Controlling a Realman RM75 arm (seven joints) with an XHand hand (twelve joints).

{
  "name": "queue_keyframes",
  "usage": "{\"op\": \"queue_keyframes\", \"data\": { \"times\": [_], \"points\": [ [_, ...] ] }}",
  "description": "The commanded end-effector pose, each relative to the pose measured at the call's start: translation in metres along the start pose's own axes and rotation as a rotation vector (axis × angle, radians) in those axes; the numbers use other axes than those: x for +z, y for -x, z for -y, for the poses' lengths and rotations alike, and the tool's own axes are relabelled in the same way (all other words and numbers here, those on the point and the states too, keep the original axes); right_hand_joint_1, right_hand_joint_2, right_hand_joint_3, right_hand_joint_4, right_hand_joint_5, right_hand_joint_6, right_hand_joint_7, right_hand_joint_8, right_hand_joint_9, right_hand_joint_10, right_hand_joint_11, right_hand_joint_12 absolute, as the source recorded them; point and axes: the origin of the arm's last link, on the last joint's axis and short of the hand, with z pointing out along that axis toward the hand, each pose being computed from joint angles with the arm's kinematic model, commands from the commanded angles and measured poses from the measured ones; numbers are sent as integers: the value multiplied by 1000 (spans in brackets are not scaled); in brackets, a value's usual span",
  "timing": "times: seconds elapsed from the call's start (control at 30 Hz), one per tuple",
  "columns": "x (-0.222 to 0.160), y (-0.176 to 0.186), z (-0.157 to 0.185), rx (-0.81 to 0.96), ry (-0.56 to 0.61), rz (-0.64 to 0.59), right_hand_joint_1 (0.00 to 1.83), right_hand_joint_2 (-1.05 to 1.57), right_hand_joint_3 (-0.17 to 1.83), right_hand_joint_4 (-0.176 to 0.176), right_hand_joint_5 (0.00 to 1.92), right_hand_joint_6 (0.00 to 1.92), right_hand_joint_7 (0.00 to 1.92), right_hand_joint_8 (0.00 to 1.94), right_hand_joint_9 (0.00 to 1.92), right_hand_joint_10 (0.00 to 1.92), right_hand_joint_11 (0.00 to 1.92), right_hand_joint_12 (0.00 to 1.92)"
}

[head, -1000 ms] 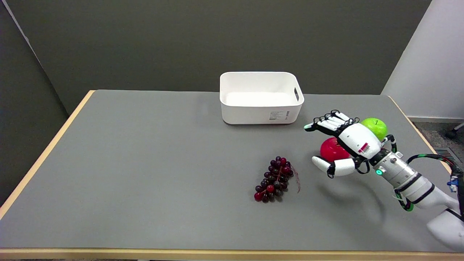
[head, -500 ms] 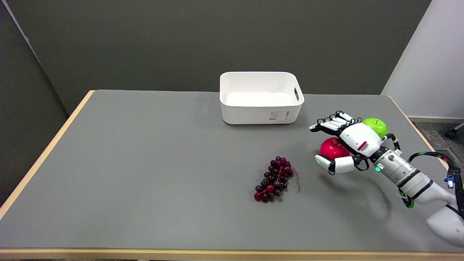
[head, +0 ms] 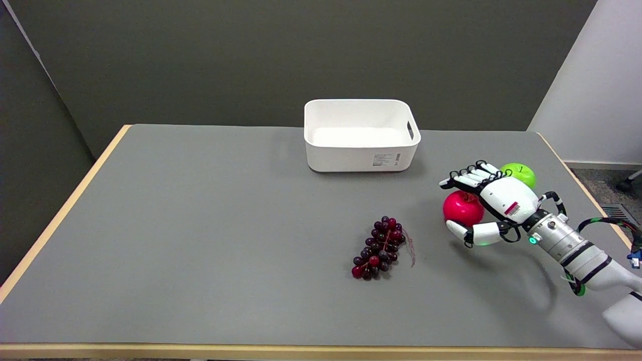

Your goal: Pick up the red apple.

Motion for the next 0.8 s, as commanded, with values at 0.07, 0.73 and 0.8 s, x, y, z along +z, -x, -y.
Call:
{"op": "queue_keyframes", "data": {
  "times": [0.07, 0.73, 0.8],
  "points": [
    [-11, 12, 1, 4, 9, 39, 358, 615, 858, 106, 323, 611, 446, 445, 298, 830, 94, 1227],
    [2, -2, 24, 9, -149, -76, 1182, 1098, 317, -107, 598, 1502, 882, 1327, 813, 1403, 620, 1676],
    [5, -8, 26, 5, -160, -94, 1175, 1155, 223, -113, 581, 1499, 863, 1363, 857, 1358, 666, 1609]
  ]
}}
